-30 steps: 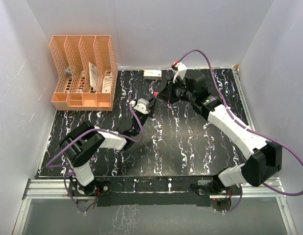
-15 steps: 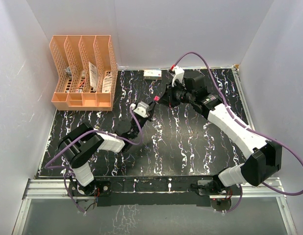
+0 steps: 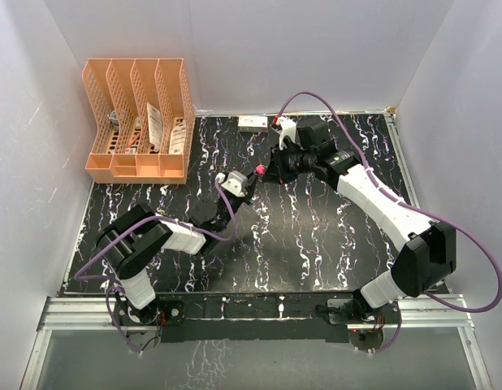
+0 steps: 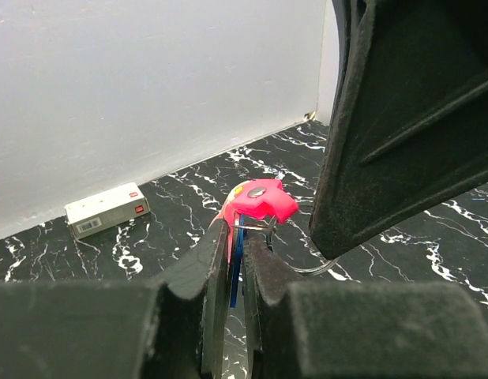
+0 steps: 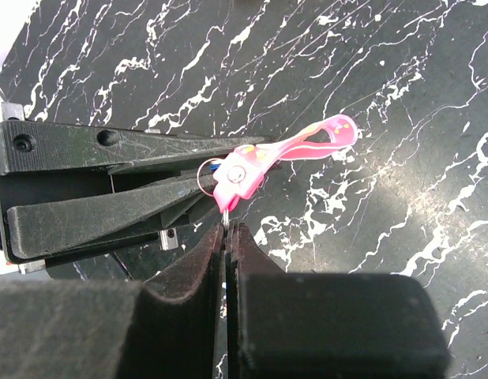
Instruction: Put the keys on the keyring
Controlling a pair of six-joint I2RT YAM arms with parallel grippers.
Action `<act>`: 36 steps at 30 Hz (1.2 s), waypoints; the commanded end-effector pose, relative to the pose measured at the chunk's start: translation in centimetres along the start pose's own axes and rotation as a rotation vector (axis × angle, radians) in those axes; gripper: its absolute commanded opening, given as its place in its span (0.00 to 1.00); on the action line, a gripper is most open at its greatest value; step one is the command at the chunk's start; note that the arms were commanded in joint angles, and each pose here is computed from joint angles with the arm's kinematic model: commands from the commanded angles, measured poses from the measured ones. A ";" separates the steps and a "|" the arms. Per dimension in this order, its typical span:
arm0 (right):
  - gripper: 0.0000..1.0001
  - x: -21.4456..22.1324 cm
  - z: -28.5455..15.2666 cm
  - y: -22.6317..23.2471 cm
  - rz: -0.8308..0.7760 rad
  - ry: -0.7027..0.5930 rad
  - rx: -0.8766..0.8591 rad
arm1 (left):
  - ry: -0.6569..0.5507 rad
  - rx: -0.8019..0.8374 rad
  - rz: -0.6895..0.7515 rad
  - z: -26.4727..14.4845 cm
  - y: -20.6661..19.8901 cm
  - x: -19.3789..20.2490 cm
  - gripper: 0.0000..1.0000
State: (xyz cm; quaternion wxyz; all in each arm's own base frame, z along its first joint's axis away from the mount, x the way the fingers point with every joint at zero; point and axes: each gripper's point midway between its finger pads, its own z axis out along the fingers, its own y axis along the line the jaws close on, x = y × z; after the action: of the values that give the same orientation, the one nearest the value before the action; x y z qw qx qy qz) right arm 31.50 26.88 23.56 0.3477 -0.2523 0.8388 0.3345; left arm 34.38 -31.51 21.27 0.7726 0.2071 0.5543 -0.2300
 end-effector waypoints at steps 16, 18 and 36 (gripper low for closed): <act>0.00 -2.5 -1.3 0.8 -0.056 -0.051 -0.007 | -0.274 0.014 -0.055 0.1 0.3 -8.1 0.00; 0.00 -2.7 -1.3 0.9 -0.057 -0.064 -0.006 | -0.274 0.017 -0.057 0.1 0.2 -8.1 0.00; 0.00 -5.2 -2.0 2.2 -0.088 -0.220 -0.053 | -0.246 0.067 -0.117 0.3 -0.9 -7.3 0.00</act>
State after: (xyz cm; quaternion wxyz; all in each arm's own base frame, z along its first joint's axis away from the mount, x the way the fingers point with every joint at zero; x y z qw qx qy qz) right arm 32.15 27.38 25.69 0.3819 -0.2560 0.8178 0.3462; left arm 33.88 -32.03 21.86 0.7672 0.2042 0.5474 -0.2649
